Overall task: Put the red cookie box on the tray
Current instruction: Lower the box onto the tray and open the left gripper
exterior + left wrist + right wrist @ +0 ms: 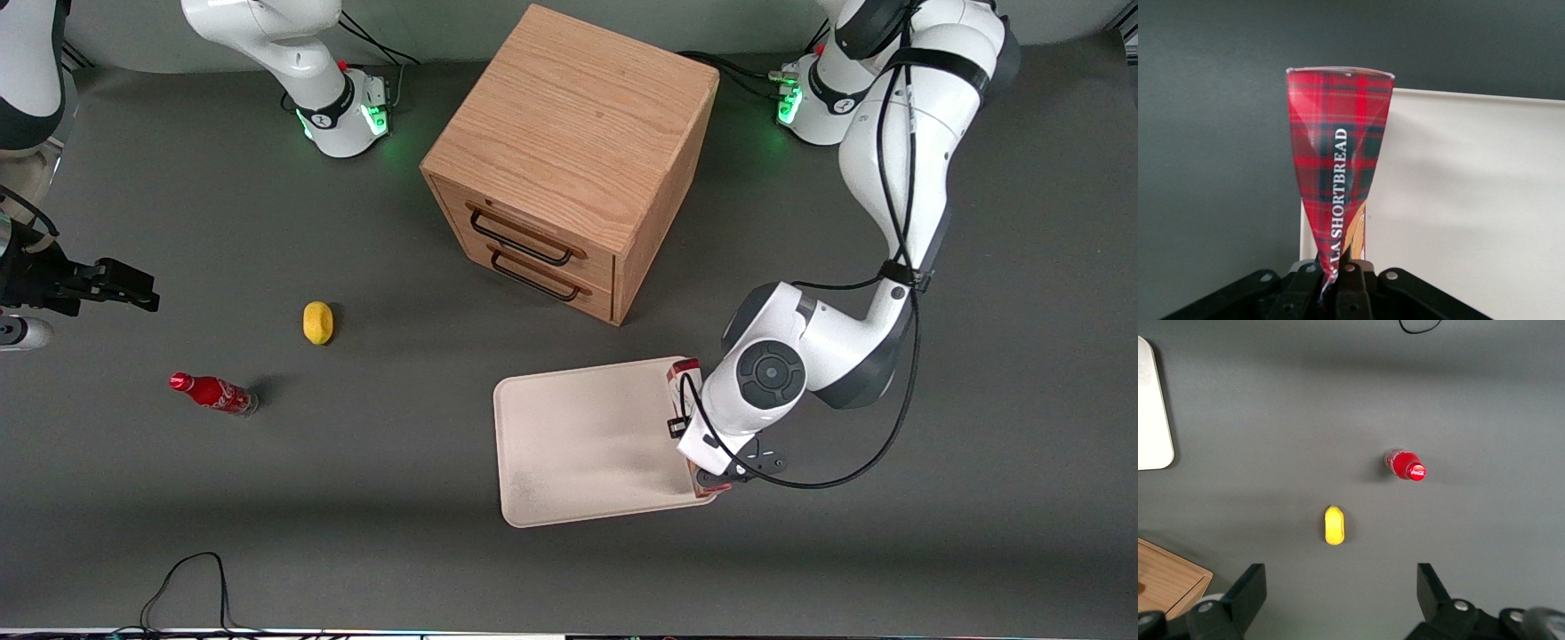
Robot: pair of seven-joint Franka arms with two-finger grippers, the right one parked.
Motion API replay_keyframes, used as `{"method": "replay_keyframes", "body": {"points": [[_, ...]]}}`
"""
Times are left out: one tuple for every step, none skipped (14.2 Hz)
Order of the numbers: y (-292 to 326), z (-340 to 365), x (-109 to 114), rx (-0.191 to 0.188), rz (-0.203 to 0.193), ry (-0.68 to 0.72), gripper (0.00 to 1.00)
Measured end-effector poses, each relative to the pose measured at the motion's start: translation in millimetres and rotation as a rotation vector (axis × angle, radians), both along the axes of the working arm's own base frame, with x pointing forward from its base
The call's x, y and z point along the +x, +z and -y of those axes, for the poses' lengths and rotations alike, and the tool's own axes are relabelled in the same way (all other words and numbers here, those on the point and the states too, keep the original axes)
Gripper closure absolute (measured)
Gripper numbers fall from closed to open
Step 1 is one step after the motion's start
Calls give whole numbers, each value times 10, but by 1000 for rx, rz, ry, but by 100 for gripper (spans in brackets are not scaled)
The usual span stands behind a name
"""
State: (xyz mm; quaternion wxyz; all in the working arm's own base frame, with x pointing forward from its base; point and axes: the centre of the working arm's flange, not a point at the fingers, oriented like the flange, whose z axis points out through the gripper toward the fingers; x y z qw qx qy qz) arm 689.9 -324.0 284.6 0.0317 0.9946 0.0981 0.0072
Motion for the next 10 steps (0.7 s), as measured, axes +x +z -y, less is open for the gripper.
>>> {"method": "replay_keyframes", "body": {"points": [[-42, 4, -12, 1, -2, -1, 96], [-80, 3, -21, 2, -5, -3, 96], [-111, 0, -24, 3, -8, -3, 96], [-142, -6, -27, 6, -11, -3, 96], [-172, -12, -31, 8, -13, -3, 96], [-198, -15, -37, 10, -13, -4, 96], [-212, -14, -36, 8, -10, -4, 96], [-220, -9, -31, 4, -4, -4, 96], [-227, -9, -29, 3, -3, -4, 96], [-232, -14, -25, 3, -2, -3, 96]]}}
